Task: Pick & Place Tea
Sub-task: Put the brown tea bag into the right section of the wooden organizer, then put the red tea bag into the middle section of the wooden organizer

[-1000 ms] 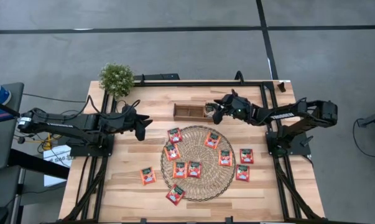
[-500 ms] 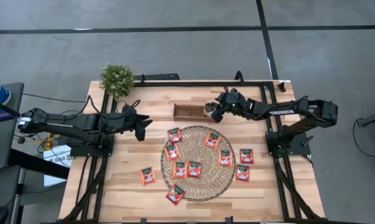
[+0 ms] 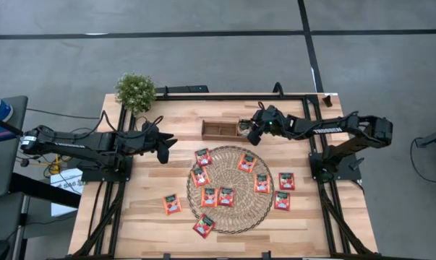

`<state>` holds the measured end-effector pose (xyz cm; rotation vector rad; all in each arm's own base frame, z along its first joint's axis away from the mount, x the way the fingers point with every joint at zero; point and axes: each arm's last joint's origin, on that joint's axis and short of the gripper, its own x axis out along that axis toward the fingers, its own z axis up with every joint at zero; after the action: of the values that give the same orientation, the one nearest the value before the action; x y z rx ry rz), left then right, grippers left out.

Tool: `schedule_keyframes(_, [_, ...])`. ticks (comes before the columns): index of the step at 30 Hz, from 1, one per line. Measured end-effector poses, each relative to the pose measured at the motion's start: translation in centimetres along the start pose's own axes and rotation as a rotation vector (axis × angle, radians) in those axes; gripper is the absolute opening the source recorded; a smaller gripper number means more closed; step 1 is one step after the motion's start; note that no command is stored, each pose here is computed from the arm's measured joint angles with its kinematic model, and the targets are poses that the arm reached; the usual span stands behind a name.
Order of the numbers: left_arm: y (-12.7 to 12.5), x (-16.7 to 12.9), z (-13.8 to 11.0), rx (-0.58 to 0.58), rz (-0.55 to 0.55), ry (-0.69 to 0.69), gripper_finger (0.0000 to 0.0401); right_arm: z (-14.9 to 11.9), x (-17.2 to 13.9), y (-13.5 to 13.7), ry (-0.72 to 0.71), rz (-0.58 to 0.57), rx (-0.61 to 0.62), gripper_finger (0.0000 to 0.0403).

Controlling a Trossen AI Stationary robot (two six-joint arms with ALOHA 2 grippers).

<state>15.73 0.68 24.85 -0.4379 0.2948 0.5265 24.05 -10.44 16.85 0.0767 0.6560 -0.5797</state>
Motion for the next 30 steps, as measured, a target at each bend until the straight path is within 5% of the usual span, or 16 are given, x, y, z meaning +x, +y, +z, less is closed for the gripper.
schedule_keyframes(10, [0.0,0.0,0.0,0.0,0.0,0.0,0.0137,-0.4,-0.2,0.0,0.046,0.0,-0.001,0.0102])
schedule_keyframes(18, [0.0,0.0,0.0,0.005,0.0,0.0,0.0137,2.0,-2.3,-0.1,0.068,0.009,-0.024,0.0102])
schedule_keyframes(25, [0.0,0.0,0.0,0.023,0.001,0.001,0.0137,4.5,-6.3,0.1,0.196,0.037,-0.026,0.0102])
schedule_keyframes(30, [0.1,0.0,-0.2,0.033,0.011,0.018,0.0137,4.8,-10.4,1.4,0.314,0.185,-0.044,0.0102])
